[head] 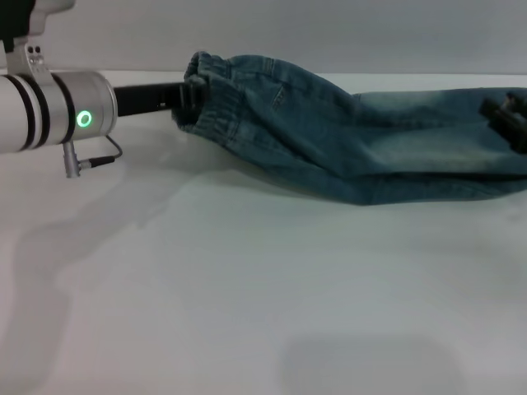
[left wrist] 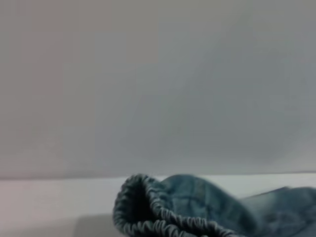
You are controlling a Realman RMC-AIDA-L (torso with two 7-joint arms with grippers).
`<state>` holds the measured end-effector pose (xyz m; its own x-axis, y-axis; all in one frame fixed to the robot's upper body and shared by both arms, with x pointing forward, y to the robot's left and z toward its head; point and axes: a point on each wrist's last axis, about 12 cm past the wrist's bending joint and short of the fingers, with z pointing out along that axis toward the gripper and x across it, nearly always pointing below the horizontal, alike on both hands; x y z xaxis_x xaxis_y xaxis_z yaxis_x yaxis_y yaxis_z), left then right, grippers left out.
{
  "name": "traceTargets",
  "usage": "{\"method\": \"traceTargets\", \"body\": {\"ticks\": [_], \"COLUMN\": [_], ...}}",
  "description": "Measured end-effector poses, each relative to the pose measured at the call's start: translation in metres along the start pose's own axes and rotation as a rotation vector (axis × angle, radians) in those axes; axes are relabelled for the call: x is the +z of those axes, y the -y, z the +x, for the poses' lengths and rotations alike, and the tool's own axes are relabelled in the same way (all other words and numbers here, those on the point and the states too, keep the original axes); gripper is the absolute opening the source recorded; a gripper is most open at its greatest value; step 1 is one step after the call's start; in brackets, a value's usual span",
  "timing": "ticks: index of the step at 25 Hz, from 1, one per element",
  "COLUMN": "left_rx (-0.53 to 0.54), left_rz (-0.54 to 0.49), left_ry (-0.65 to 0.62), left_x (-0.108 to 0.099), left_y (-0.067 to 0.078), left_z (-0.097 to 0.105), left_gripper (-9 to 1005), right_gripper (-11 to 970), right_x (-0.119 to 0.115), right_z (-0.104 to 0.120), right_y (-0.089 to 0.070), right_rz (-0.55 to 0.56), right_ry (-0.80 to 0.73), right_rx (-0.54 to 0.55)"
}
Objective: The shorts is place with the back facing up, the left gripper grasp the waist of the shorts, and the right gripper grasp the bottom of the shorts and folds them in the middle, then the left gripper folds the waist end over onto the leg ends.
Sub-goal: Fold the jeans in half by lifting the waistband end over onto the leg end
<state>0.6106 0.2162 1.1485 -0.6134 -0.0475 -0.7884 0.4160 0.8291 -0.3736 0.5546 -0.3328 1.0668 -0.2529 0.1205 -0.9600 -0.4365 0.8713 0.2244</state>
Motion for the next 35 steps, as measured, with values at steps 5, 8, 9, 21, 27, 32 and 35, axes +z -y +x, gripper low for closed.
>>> {"method": "traceTargets", "body": {"ticks": [5, 8, 9, 21, 27, 32, 35], "left_rx": [0.021, 0.044, 0.050, 0.107, 0.123, 0.135, 0.140], "left_rz": [0.034, 0.062, 0.069, 0.136, 0.146, 0.149, 0.148], "left_ry": [0.021, 0.037, 0.042, 0.128, 0.146, 0.154, 0.160], "left_x": [-0.006, -0.009, -0.011, -0.026, -0.029, -0.030, -0.030], "left_y": [0.010, 0.022, 0.025, 0.054, 0.059, 0.061, 0.061], "left_z": [-0.007, -0.012, -0.013, -0.037, -0.041, -0.044, -0.045], "left_gripper": [71, 70, 70, 70, 65, 66, 64], "right_gripper": [388, 266, 226, 1, 0, -1, -1], "right_x": [0.012, 0.026, 0.031, 0.084, 0.103, 0.118, 0.126], "right_z": [0.003, 0.009, 0.012, 0.020, 0.024, 0.021, 0.019], "right_y": [0.004, 0.001, -0.001, -0.049, -0.073, -0.091, -0.102], "right_rz": [0.062, 0.086, 0.083, -0.085, -0.154, -0.209, -0.243], "right_ry": [-0.026, -0.064, -0.077, -0.159, -0.207, -0.232, -0.246], "right_rx": [-0.035, -0.043, -0.047, -0.038, -0.007, -0.010, -0.017]}}
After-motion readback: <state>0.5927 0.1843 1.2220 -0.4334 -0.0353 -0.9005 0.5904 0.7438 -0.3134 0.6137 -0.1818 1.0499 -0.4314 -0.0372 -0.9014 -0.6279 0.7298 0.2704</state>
